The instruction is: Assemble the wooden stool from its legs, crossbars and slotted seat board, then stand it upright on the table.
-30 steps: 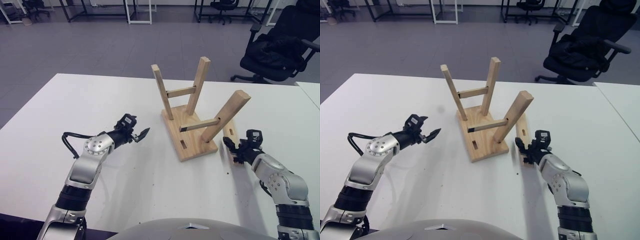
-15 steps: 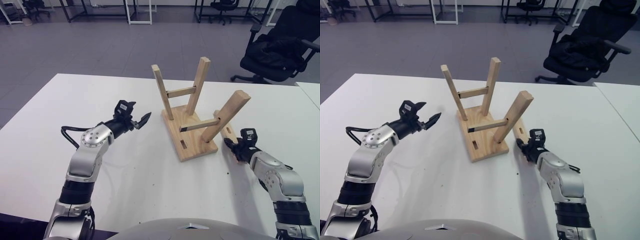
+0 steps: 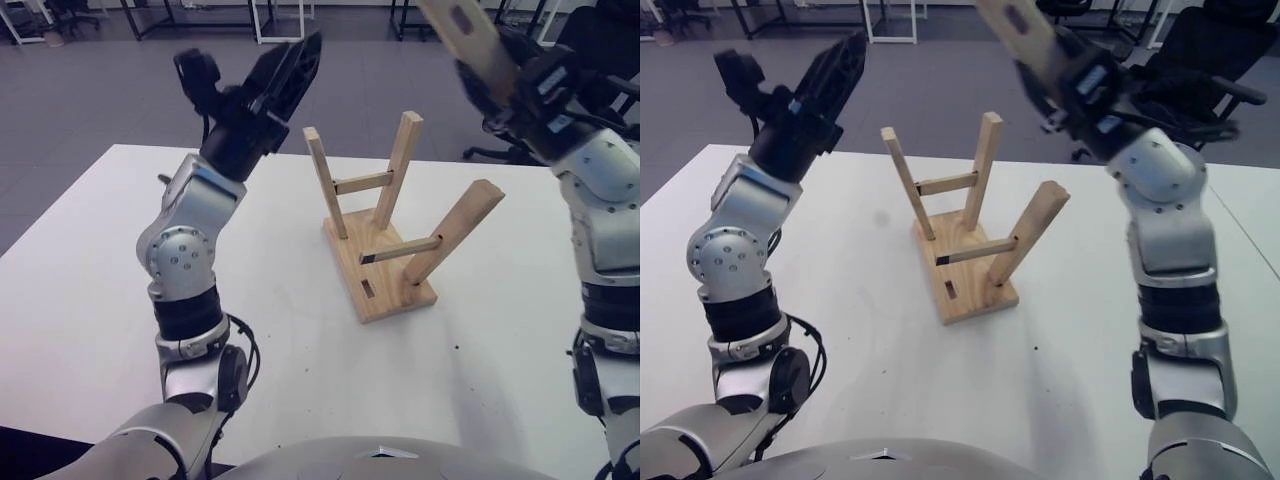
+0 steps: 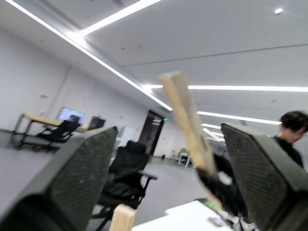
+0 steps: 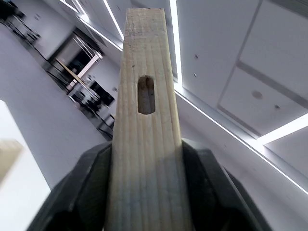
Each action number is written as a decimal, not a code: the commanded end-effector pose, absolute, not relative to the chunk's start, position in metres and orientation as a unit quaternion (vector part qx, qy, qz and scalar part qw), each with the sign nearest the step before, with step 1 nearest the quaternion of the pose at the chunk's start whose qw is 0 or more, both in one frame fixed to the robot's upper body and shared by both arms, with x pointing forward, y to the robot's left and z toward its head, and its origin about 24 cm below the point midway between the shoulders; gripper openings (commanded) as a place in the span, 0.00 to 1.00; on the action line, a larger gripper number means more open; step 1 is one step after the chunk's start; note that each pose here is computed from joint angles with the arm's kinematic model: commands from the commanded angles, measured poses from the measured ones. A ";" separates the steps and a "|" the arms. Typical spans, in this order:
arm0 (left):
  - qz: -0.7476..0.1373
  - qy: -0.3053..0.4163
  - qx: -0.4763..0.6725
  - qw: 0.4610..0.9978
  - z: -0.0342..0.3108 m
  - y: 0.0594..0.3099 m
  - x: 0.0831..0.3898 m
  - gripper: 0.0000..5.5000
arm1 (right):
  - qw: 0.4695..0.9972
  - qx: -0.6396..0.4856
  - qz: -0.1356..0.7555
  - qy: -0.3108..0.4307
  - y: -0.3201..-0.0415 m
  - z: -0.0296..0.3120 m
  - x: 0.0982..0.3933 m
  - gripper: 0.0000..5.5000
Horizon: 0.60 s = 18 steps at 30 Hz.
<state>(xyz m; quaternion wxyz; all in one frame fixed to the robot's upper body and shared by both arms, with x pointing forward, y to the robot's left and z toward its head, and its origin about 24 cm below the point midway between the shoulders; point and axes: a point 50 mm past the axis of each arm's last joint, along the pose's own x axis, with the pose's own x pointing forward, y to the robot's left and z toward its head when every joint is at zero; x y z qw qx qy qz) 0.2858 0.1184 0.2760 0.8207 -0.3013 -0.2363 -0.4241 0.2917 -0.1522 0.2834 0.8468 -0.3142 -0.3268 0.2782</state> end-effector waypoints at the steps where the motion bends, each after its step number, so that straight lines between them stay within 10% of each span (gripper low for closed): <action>1: -0.435 -0.248 -0.311 0.808 0.290 0.113 0.286 0.72 | 0.814 -0.298 0.345 -0.360 -0.125 0.286 0.279 0.38; 18: -0.443 -0.266 -0.361 0.777 0.290 0.116 0.279 0.26 | 0.815 -0.290 0.381 -0.325 -0.124 0.265 0.279 0.38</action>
